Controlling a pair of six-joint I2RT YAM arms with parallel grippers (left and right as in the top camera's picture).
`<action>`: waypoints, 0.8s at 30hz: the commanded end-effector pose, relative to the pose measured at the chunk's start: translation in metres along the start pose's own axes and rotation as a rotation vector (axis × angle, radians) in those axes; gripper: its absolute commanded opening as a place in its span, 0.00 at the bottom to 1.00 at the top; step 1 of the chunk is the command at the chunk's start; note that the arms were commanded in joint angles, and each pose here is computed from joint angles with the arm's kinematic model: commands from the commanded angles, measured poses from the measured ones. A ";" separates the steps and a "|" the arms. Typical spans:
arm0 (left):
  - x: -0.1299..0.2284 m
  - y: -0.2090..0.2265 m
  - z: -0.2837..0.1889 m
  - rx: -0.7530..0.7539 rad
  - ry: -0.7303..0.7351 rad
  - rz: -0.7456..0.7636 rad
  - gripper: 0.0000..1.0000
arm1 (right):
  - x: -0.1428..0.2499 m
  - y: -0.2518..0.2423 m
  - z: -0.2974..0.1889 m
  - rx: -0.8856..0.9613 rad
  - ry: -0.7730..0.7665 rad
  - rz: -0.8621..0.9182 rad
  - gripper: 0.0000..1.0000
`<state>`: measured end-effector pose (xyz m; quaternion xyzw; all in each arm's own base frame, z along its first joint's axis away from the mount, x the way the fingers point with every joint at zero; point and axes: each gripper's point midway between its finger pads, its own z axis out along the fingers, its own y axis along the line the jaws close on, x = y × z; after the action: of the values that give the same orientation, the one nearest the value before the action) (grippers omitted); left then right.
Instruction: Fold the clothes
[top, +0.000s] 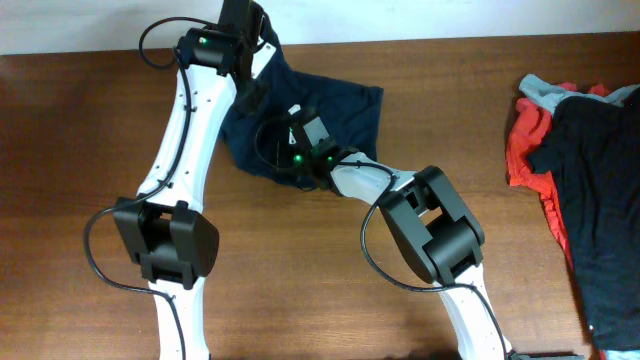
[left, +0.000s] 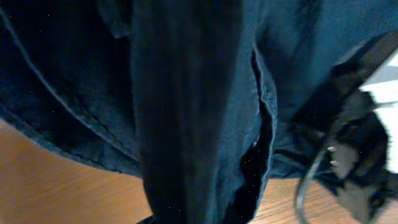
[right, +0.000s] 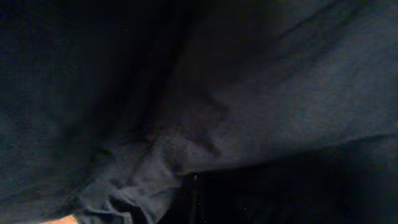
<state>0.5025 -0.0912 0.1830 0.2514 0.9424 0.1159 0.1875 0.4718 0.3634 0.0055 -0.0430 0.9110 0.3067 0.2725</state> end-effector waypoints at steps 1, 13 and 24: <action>-0.017 -0.013 -0.013 0.105 -0.086 -0.053 0.00 | 0.034 -0.003 0.017 0.010 0.074 0.009 0.04; -0.036 -0.034 -0.019 0.199 -0.157 -0.139 0.00 | 0.031 0.002 0.015 -0.017 0.075 0.008 0.04; -0.035 -0.034 -0.018 0.198 -0.153 -0.138 0.01 | -0.035 0.026 -0.057 -0.020 -0.016 -0.079 0.04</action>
<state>0.5069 -0.1280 0.1843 0.2117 0.9525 0.0128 0.2184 0.4589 0.3599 0.0176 -0.0719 0.9173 0.2997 0.2521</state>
